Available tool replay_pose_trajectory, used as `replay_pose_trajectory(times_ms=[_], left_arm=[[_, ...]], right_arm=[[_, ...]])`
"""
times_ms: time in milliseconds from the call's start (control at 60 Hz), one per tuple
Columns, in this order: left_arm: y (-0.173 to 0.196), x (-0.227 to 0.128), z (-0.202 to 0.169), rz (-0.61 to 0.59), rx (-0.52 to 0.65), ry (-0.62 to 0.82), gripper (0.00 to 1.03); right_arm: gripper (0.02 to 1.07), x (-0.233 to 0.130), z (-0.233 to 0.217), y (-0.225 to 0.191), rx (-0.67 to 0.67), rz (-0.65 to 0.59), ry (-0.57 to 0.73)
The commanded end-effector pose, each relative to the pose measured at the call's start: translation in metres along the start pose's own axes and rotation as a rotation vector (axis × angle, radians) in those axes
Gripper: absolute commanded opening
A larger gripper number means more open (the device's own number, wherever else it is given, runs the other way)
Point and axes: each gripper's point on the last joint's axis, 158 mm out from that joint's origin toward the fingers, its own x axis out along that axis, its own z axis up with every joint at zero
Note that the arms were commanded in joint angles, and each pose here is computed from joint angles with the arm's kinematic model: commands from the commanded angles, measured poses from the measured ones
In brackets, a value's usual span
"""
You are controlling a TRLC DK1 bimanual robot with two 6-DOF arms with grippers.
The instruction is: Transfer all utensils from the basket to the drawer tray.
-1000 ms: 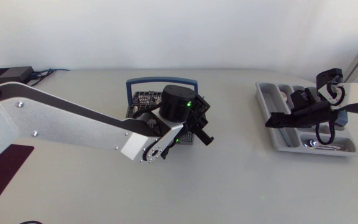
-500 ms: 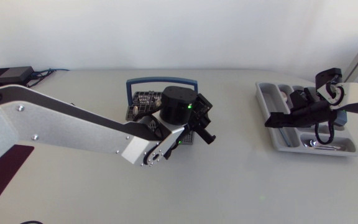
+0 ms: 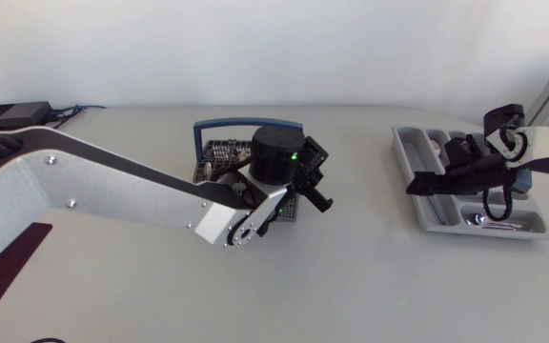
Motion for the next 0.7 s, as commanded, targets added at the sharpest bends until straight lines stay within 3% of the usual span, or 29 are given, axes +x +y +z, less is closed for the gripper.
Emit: replay_pose_trajectory(times_ms=[0,267,683], left_arm=[[0.003,0.007,-0.001,0.019,0.012,-0.004,0.04],[0.02,-0.002,0.021,0.044,-0.006,-0.043,0.04],[0.066,-0.045,0.086,0.072,-0.101,-0.12,0.04]], right_arm=[[0.99,0.006,-0.007,0.002,-0.018,-0.001,0.017],[0.99,0.003,-0.008,0.011,-0.041,0.007,0.017],[0.99,-0.022,-0.001,0.043,-0.111,0.032,-0.023]])
